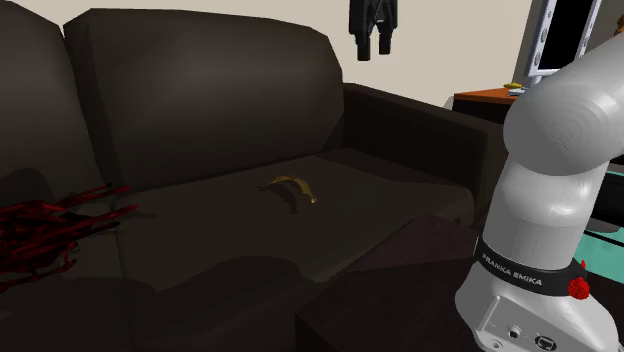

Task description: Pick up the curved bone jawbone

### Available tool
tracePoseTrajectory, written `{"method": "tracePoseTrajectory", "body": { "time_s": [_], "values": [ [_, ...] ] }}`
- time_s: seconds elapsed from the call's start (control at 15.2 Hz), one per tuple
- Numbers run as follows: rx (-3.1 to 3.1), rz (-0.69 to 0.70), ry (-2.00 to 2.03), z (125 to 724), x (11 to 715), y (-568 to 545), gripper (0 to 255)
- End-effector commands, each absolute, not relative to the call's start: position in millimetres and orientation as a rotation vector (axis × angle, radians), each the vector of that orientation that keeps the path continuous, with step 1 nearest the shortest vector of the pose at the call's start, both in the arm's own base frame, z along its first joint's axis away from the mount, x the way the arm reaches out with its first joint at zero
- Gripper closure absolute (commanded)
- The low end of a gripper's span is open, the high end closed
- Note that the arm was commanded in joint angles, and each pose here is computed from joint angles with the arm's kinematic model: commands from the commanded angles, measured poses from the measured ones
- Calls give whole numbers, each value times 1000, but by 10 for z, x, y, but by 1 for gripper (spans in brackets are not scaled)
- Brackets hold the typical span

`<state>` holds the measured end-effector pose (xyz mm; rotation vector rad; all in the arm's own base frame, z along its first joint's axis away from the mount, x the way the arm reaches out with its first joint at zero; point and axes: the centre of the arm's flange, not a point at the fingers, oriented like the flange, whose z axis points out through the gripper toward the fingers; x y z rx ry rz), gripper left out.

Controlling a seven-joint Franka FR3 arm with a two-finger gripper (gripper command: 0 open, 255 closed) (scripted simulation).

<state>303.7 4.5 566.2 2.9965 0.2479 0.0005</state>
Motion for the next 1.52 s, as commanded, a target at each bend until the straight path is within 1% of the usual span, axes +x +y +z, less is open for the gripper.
{"method": "tracePoseTrajectory", "body": {
  "time_s": [0.0, 1.45],
  "values": [
    [2997, 1, 248, 5662, 3037, 45, 0],
    [3020, 20, -19, 3540, 4964, -417, 0]
  ]
}}
